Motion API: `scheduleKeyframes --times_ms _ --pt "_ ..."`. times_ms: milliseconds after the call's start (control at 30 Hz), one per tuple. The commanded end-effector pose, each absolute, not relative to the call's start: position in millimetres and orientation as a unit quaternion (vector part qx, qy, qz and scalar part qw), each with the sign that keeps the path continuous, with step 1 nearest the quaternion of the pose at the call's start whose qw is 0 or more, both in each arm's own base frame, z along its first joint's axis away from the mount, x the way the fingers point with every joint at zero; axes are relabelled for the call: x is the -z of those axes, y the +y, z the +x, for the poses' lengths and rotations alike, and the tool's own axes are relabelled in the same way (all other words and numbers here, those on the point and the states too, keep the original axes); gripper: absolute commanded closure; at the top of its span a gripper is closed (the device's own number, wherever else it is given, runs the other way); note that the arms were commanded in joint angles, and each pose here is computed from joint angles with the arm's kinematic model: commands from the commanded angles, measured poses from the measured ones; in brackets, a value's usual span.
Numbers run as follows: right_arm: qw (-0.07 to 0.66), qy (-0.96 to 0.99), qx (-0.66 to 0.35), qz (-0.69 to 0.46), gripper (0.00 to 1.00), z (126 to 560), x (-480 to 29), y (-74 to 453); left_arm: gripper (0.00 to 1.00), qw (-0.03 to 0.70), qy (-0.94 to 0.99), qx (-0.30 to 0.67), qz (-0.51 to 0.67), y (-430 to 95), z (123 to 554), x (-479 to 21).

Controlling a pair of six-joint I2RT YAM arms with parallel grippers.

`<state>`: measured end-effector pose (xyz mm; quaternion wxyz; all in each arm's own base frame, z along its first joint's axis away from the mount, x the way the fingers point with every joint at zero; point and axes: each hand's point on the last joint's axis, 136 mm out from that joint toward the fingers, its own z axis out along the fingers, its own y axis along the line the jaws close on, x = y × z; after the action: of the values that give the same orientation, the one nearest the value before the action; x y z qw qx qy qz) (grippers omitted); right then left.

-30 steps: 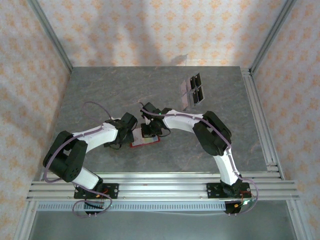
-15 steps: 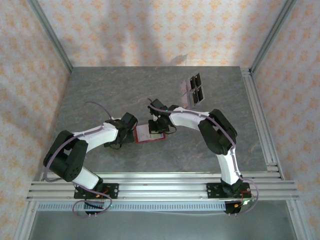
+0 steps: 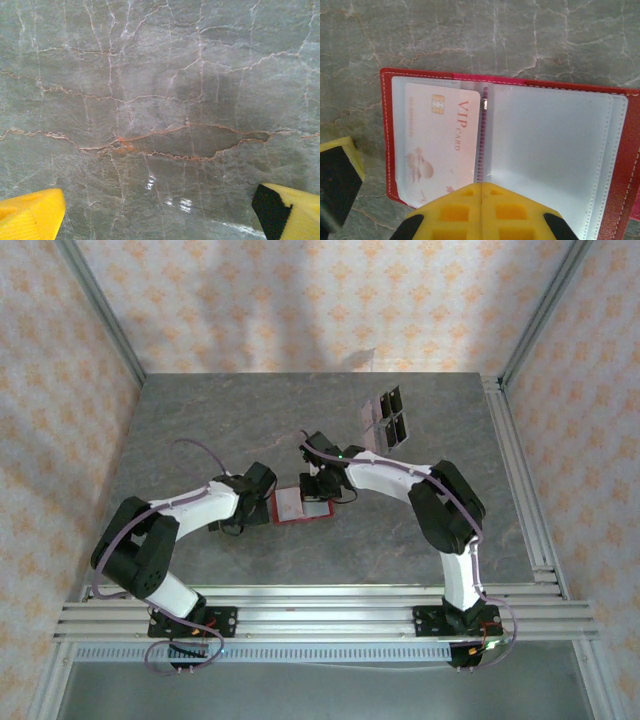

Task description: Put the credit cards into the card holder

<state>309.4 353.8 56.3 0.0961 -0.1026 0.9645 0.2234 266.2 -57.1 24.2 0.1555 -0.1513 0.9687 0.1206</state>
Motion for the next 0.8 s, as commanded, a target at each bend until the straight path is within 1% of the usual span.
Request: scheduleKeyframes --times_ms 0,167,467,600,767 --pt "0.102 0.961 -0.231 -0.11 1.0 313 -70 366 0.0 0.175 0.966 -0.12 -0.145 -64 282 -32" --pt "0.092 0.964 -0.224 -0.113 1.0 314 -56 371 0.0 0.178 0.966 -0.123 -0.143 -67 289 -34" --pt "0.079 0.97 -0.199 -0.112 1.0 313 -32 365 0.0 0.173 0.967 -0.124 -0.14 -69 294 -30" --pt "0.08 0.971 -0.195 -0.111 1.0 313 -31 362 0.0 0.17 0.968 -0.124 -0.138 -69 293 -28" --pt "0.092 0.969 -0.204 -0.108 1.0 312 -42 361 0.0 0.168 0.969 -0.121 -0.137 -70 293 -25"
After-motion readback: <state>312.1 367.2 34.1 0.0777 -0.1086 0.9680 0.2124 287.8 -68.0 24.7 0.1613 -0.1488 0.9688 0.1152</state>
